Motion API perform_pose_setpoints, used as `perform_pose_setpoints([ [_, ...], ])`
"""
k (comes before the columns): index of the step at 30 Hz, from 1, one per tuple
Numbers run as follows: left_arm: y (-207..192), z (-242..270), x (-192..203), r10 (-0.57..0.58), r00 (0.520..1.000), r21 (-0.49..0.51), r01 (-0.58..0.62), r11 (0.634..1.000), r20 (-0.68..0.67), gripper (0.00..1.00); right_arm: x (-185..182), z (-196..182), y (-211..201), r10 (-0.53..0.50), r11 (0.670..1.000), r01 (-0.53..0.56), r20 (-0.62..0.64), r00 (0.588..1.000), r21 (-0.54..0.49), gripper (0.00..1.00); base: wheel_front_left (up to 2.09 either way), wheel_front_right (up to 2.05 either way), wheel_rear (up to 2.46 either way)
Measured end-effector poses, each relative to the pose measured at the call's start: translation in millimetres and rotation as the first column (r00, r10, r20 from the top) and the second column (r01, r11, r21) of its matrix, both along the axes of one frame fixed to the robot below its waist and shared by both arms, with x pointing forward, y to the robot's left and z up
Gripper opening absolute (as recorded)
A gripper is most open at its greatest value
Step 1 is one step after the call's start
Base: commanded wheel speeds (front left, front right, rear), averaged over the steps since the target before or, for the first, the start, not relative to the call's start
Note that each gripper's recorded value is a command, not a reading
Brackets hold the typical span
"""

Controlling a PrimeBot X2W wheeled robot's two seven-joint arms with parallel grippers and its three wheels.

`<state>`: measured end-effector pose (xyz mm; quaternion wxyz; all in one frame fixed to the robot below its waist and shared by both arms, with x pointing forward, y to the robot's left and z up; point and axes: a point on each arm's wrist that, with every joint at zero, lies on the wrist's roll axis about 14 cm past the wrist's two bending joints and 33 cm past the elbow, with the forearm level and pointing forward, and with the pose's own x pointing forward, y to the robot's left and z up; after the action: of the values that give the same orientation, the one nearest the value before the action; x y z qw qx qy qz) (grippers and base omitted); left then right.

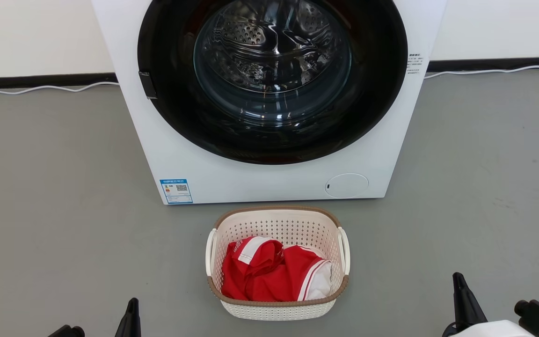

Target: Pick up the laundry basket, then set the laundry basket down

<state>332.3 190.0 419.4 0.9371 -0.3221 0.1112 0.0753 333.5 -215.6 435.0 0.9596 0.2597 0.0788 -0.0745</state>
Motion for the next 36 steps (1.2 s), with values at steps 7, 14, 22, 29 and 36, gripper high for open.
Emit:
perform_pose_setpoints([
  [7, 1, -1, 0, 0.019, 1.0, -0.071, -0.02, 0.997, -0.007, 0.0, 2, 1, -1, -0.021, 0.996, 0.021, 0.003, 1.0, 0.083, 0.0, 0.0, 0.0, 0.0],
  [14, 1, 5, 7, 0.032, 0.999, -0.145, -0.031, 0.989, 0.007, 0.0, 9, 9, -1, -0.04, 0.986, 0.035, 0.027, 0.999, 0.163, 0.0, 0.0, 0.0, 0.0],
  [22, 1, 6, 8, 0.051, 0.999, -0.24, -0.048, 0.97, 0.007, 0.0, 9, 7, -3, -0.065, 0.961, 0.057, 0.019, 0.998, 0.269, 0.0, 0.0, 0.0, 0.0],
  [29, 1, 14, 14, 0.064, 0.998, -0.31, -0.053, 0.949, 0.025, 0.0, 16, 13, -2, -0.078, 0.934, 0.061, 0.035, 0.996, 0.351, 0.0, 0.0, 0.0, 0.0],
  [36, 1, 14, 15, 0.075, 0.997, -0.379, -0.062, 0.923, 0.019, 0.0, 17, 12, -1, -0.092, 0.901, 0.07, 0.03, 0.995, 0.428, 0.0, 0.0, 0.0, 0.0],
])
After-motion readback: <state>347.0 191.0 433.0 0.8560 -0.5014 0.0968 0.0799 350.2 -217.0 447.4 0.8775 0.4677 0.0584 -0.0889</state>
